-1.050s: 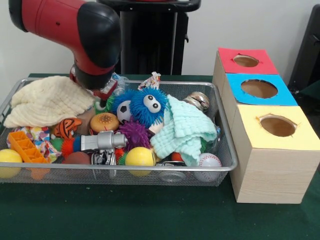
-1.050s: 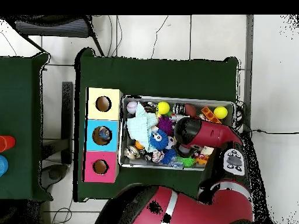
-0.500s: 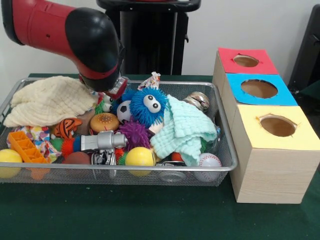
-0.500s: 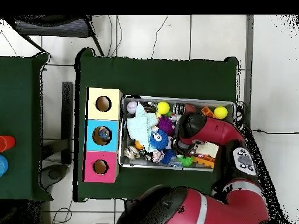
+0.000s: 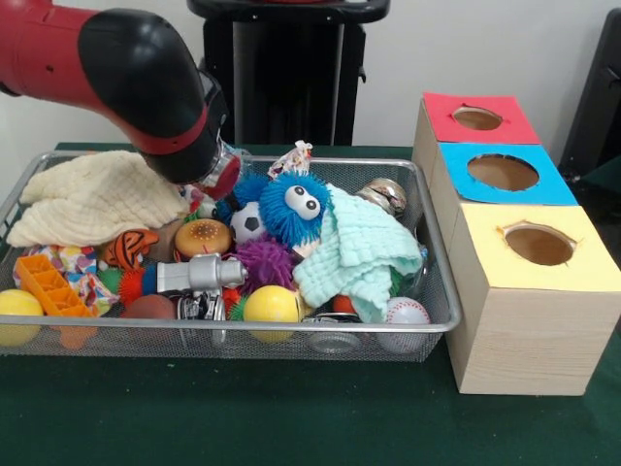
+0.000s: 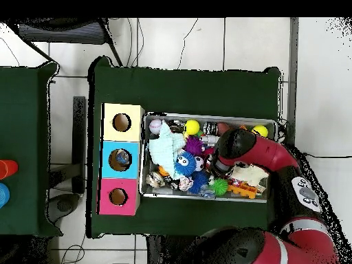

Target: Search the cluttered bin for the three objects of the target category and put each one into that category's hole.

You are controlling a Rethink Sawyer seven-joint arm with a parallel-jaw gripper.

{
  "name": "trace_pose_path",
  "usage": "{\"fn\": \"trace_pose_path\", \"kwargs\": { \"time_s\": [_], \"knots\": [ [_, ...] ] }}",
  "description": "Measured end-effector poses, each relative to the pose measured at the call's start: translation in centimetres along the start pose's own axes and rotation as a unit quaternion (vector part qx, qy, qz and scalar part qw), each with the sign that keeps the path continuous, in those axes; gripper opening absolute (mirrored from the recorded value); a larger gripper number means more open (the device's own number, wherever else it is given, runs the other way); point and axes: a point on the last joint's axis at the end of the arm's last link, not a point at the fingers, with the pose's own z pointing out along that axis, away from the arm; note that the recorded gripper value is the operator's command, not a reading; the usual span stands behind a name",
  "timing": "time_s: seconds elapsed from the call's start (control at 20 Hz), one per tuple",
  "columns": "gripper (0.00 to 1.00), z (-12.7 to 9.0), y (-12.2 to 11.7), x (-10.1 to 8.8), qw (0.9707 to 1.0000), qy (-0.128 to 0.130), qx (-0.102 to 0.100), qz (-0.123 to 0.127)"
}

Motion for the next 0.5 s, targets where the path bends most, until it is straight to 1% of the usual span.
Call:
{"fn": "trace_pose_path", "kwargs": {
  "time_s": [0.1, 0.15, 0.25, 0.3, 0.4, 0.45, 0.5],
  "knots": [
    [1.0, -0.2, -0.1, 0.0, 1.0, 0.003, -0.002, 0.0],
    [1.0, -0.5, -0.2, 0.4, 0.9999, 0.013, 0.004, -0.003],
    [1.0, -0.9, -0.2, 0.8, 0.9996, 0.023, 0.012, -0.006],
    [1.0, -1.4, -0.1, 1.3, 0.9992, 0.034, 0.021, -0.01],
    [1.0, -2.0, 0.2, 1.9, 0.9983, 0.047, 0.032, -0.014],
    [1.0, -2.7, 0.6, 2.7, 0.9972, 0.058, 0.043, -0.02],
    [1.0, -3.1, 0.7, 3.1, 0.9966, 0.062, 0.049, -0.022]
  ]
}}
